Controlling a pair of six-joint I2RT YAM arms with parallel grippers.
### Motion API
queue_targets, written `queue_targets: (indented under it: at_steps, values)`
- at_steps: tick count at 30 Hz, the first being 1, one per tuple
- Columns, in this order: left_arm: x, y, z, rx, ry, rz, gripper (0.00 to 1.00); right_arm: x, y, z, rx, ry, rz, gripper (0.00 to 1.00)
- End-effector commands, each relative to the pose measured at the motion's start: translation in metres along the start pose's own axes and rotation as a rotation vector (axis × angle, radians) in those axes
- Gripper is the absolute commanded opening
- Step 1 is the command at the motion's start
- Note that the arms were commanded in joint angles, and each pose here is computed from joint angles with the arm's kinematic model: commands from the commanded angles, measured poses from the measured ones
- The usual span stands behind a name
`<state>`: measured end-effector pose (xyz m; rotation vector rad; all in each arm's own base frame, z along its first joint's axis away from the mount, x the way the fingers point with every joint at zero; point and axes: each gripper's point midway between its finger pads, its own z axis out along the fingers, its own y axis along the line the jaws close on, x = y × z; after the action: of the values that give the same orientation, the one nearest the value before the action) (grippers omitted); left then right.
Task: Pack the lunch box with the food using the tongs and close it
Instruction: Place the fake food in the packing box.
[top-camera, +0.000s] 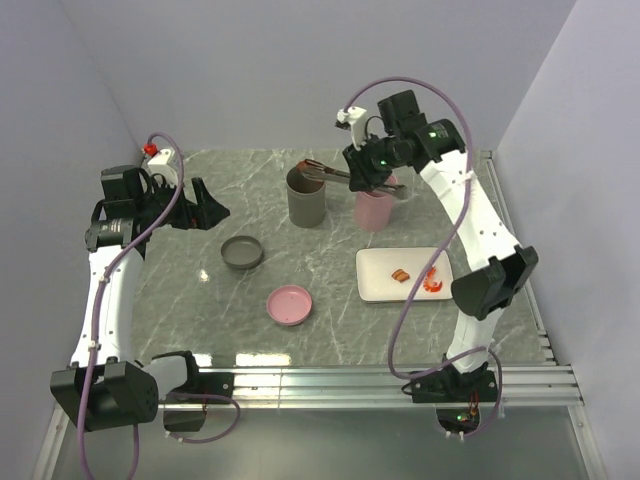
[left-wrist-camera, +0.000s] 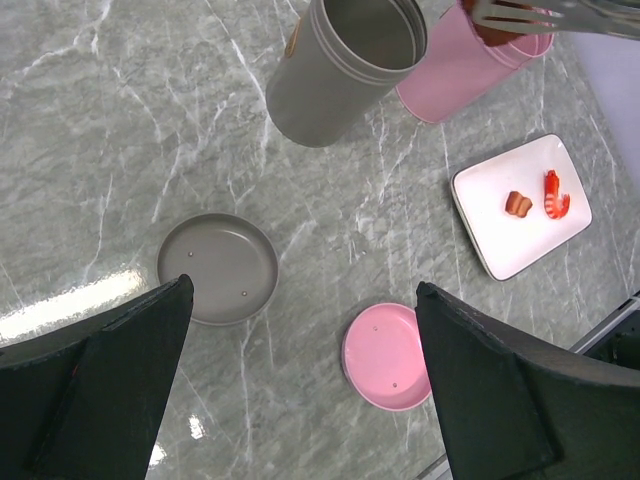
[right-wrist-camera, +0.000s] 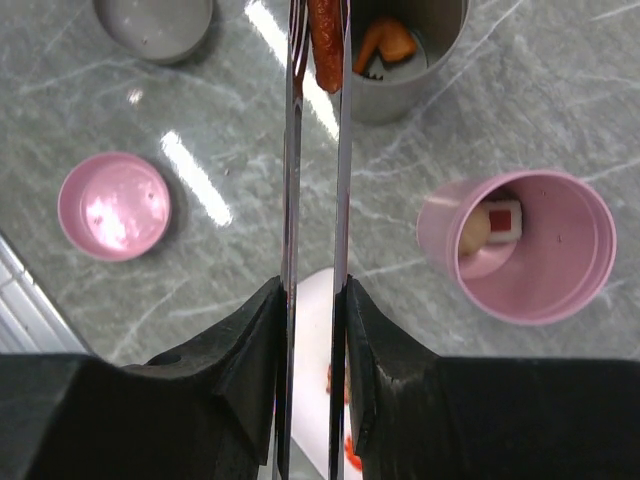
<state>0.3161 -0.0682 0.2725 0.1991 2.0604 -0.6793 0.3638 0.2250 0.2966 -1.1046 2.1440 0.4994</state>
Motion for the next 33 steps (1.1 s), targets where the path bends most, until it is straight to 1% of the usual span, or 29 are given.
queue_targets:
  at_steps: [1,5,13,18,21,25,27,28,30,33]
  values:
    - [-0.012,-0.006,-0.006,0.006,-0.039,0.028,0.99,-0.047,-0.012,-0.007,0.069,-0.164,-0.007,0.0]
    - [-0.013,-0.006,-0.004,0.01,-0.035,0.016,0.99,-0.047,-0.02,0.013,0.067,-0.151,0.016,0.0]
    - [-0.011,-0.004,-0.001,0.012,-0.029,0.005,0.99,-0.044,-0.022,0.033,0.034,-0.153,0.033,0.0]
    - [-0.01,-0.004,-0.003,0.005,-0.029,0.013,0.99,-0.031,-0.024,0.045,0.028,-0.098,0.046,0.0]
    - [-0.009,-0.004,-0.002,0.008,-0.029,0.01,0.99,-0.028,-0.025,0.048,0.029,-0.093,0.051,0.05]
    - [-0.009,-0.004,-0.002,0.01,-0.028,0.007,0.99,-0.027,-0.026,0.051,0.025,-0.089,0.06,0.2]
    - [-0.01,-0.003,-0.001,0.008,-0.027,0.009,0.99,-0.027,-0.026,0.052,0.023,-0.085,0.059,0.24]
    - [-0.01,-0.004,-0.002,0.008,-0.028,0.012,0.99,-0.027,-0.025,0.052,0.022,-0.084,0.061,0.28]
    - [-0.009,-0.003,-0.002,0.007,-0.026,0.011,0.99,-0.028,-0.026,0.052,0.021,-0.084,0.06,0.3]
    - [-0.01,-0.003,-0.002,0.005,-0.026,0.011,0.99,-0.029,-0.024,0.052,0.01,-0.086,0.058,0.38]
